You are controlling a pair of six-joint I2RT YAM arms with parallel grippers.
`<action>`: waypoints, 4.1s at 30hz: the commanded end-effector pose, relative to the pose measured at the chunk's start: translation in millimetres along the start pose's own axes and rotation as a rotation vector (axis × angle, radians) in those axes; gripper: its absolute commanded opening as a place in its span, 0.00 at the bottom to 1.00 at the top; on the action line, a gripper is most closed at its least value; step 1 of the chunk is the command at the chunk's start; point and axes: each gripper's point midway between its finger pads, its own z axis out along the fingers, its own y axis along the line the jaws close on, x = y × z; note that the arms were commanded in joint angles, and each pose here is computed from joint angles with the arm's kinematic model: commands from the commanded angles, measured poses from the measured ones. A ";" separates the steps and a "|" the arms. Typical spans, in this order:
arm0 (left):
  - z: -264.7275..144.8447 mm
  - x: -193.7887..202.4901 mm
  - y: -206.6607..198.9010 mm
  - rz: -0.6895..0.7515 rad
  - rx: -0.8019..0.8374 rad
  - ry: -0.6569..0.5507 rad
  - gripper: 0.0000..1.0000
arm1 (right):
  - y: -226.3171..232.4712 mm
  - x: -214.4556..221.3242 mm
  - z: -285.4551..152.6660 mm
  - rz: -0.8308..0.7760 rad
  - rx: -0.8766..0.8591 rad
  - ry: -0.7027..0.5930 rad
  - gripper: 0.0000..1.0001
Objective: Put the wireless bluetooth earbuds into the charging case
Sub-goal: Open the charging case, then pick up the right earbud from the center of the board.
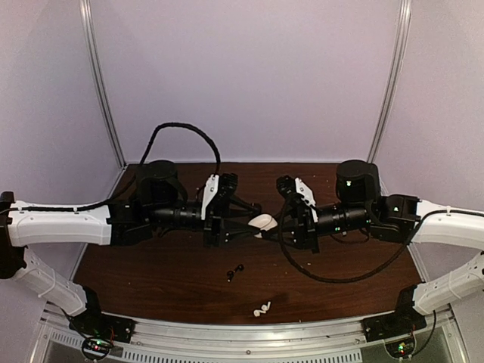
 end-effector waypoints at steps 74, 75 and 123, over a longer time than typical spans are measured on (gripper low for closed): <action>32.7 218.3 -91.8 -0.060 -0.096 0.317 0.45 | -37.6 18.9 -73.7 0.240 0.163 -0.166 0.04; 33.9 221.3 -92.6 -0.060 -0.091 0.322 0.45 | -38.4 19.5 -73.7 0.240 0.166 -0.165 0.03; 45.6 257.4 -103.0 -0.140 -0.048 0.369 0.23 | -42.4 29.4 -77.8 0.290 0.207 -0.150 0.04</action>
